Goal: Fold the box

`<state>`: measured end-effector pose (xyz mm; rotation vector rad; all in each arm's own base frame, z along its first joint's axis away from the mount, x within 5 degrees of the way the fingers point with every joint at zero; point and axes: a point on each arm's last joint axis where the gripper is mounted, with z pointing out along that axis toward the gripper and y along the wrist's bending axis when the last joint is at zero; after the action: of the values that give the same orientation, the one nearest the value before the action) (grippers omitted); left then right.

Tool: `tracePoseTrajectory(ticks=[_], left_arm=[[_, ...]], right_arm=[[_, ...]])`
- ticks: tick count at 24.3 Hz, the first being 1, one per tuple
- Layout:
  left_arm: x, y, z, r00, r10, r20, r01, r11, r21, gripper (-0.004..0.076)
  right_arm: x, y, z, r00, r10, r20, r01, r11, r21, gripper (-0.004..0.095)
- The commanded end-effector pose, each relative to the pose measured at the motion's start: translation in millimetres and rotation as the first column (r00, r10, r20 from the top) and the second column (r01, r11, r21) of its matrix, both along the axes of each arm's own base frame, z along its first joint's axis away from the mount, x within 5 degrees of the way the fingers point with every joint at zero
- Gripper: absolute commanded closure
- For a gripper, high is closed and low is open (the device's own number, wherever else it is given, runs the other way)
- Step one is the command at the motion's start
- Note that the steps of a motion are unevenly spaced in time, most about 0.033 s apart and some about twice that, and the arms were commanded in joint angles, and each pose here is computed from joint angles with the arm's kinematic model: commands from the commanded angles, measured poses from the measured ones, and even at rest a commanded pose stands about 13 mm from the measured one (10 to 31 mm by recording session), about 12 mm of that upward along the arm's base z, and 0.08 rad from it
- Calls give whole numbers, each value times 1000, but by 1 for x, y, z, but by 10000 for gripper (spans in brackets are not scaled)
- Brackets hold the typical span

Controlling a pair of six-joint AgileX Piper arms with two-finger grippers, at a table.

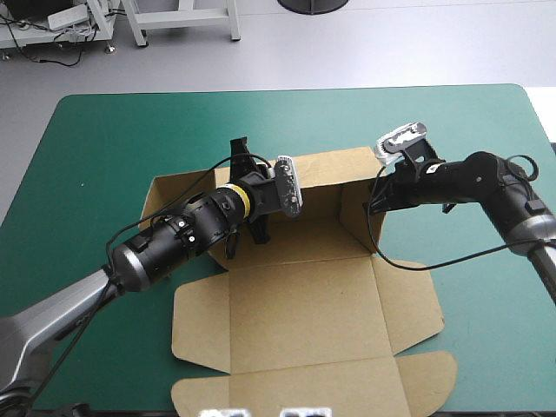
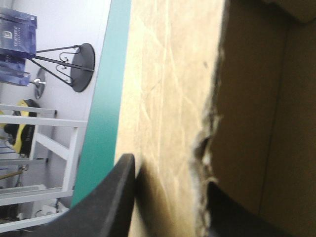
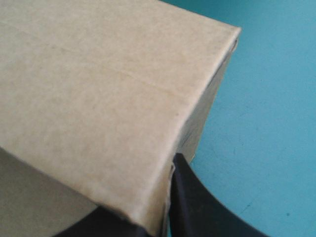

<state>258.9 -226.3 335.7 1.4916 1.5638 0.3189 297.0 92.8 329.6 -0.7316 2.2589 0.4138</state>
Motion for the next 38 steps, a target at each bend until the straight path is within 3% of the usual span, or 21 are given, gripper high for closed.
tracePoseTrajectory(ticks=[1,5,9,20,26,28,31,33,38], left_arm=[[-18,4,33,999,-18,28,22,988,-151,449],[-26,13,44,999,-24,35,29,989,-147,449],[-41,15,55,998,-66,-16,60,969,-239,449],[-79,-5,57,976,-199,-94,169,952,-256,449],[-97,15,82,978,-199,-70,160,917,-365,456],[-102,27,91,986,-156,-60,121,916,-381,457],[-108,44,93,971,-41,-237,-38,947,-318,456],[-105,53,96,971,9,-238,-82,952,-296,456],[-80,92,115,957,197,-214,-270,876,-399,453]], right_arm=[[-9,11,9,998,59,-15,-58,996,66,932],[-8,10,10,999,46,-11,-45,997,66,932],[-7,10,10,999,33,-7,-33,997,70,932],[-4,7,10,1000,-6,5,5,998,64,931],[-3,3,8,999,-32,7,32,999,13,932],[-3,2,8,999,-34,6,34,999,8,932],[-3,2,7,999,-32,5,32,999,2,932],[-3,2,7,999,-31,7,31,999,-4,932],[-4,0,6,1000,-31,-3,31,999,-25,932]])
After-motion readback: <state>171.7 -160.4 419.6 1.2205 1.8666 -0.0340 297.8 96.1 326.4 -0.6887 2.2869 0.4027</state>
